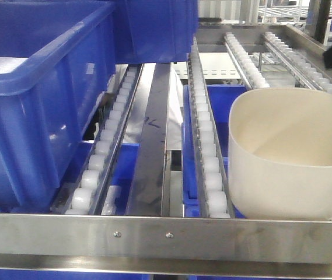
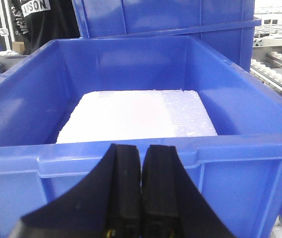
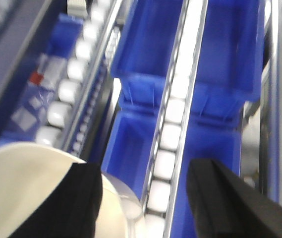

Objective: Move white bin to right shelf second layer
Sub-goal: 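Open the right gripper and release the bin rim, then lift the right gripper up and away from the placed bin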

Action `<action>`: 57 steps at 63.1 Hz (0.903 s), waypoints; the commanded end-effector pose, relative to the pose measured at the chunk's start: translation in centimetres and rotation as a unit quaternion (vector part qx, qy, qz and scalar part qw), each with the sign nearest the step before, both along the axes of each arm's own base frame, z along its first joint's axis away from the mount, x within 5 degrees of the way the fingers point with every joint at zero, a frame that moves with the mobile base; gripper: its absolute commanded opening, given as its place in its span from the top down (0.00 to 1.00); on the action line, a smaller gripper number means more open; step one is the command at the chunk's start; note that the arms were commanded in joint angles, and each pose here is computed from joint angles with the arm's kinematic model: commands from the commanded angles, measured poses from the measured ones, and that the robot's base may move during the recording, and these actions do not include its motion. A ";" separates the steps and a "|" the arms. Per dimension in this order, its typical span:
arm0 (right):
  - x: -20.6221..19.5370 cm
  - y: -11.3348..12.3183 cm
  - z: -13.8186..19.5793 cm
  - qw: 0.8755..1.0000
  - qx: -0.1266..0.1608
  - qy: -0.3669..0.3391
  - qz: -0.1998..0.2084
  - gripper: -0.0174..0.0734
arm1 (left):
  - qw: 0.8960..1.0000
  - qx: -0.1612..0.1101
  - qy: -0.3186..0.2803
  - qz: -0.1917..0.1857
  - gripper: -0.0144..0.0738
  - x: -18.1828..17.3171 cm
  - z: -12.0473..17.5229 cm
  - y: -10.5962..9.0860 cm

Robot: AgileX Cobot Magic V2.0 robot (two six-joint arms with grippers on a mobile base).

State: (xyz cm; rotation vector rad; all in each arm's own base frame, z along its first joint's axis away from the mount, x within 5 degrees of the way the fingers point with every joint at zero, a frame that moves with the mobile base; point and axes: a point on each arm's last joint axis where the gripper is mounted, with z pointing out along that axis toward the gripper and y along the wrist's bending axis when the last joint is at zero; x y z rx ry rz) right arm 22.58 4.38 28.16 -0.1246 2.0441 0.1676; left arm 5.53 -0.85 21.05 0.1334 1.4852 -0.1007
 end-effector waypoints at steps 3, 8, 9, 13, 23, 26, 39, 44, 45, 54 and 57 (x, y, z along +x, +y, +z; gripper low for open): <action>-1.5 -0.4 3.9 0.995 0.017 -0.099 -0.004 0.32 | 0.999 -0.011 -0.031 0.001 0.74 0.0 -0.3 0.0; -2.9 -0.7 5.2 0.991 0.023 -0.131 -0.004 0.44 | 0.999 -0.011 -0.031 0.001 0.74 0.0 -0.3 0.0; -3.2 -0.8 5.4 0.990 0.024 -0.137 -0.004 0.47 | 0.999 -0.011 -0.031 0.001 0.74 0.0 -0.3 0.0; -4.7 -1.0 6.2 0.986 0.030 -0.165 -0.004 0.61 | 0.999 -0.011 -0.031 0.001 0.74 0.0 -0.3 0.0; -7.9 -1.6 5.8 0.977 0.038 -0.209 -0.005 0.74 | 0.999 -0.011 -0.031 0.001 0.74 0.0 -0.3 0.0; -8.6 -1.8 5.2 0.975 0.039 -0.217 -0.005 0.75 | 0.999 -0.011 -0.031 0.001 0.74 0.0 -0.3 0.0; -10.8 -2.2 3.3 0.972 0.042 -0.230 -0.006 0.75 | 0.999 -0.011 -0.031 0.001 0.74 0.0 -0.3 0.0; -10.9 -2.2 3.3 0.971 0.043 -0.235 -0.006 0.75 | 0.999 -0.011 -0.031 0.001 0.74 0.0 -0.3 0.0; -10.9 -2.2 3.3 0.971 0.043 -0.235 -0.006 0.75 | 0.999 -0.011 -0.031 0.001 0.74 0.0 -0.3 0.0; -10.9 -2.2 3.5 0.969 0.044 -0.245 -0.006 0.75 | 0.999 -0.011 -0.031 0.001 0.74 0.0 -0.3 0.0; -10.9 -2.2 3.5 0.969 0.044 -0.245 -0.006 0.75 | 0.999 -0.011 -0.031 0.001 0.74 0.0 -0.3 0.0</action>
